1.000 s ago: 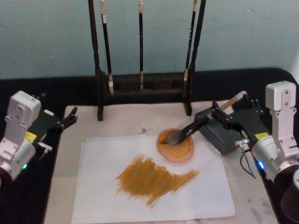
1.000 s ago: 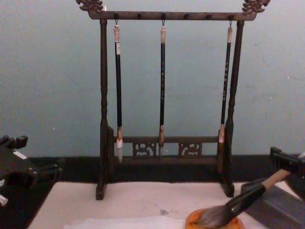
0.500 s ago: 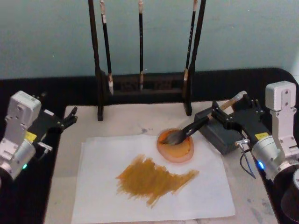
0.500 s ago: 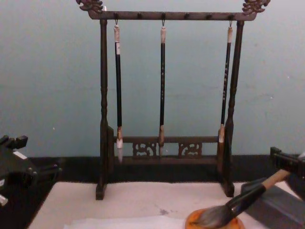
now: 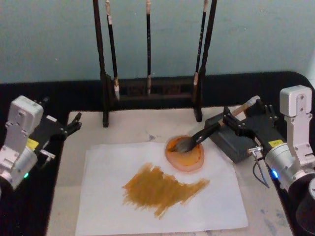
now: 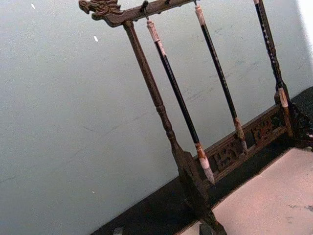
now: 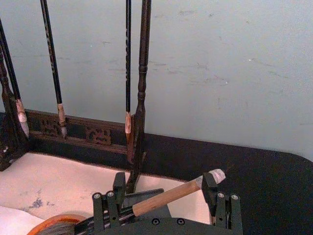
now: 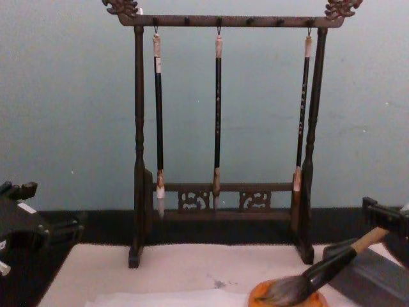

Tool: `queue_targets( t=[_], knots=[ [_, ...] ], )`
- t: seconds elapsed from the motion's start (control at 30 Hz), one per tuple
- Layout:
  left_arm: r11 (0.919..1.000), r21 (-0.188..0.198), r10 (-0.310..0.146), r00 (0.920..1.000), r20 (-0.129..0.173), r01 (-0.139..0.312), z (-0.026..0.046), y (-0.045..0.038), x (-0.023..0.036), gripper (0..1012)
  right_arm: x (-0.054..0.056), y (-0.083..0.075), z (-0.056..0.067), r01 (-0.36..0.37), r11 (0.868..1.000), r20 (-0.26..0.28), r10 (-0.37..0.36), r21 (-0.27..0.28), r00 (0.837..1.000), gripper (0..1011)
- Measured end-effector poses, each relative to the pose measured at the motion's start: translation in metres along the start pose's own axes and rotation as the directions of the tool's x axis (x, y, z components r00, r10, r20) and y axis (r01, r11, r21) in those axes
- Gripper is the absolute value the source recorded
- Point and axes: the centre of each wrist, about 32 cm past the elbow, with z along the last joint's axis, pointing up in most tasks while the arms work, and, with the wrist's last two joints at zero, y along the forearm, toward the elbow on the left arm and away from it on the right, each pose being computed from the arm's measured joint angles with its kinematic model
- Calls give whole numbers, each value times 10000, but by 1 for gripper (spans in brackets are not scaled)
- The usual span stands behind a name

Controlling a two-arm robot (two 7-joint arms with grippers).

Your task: Pick up the brush from the inkstone, write on the paper, then place the brush back to its original position.

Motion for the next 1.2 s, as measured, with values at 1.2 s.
queue_targets(
  t=[1.2],
  knots=[
    [10000,0,0,10000,0,0,0,0,0,1010,0,0,0,-1,10000,2,1,1,10000,1000]
  ],
)
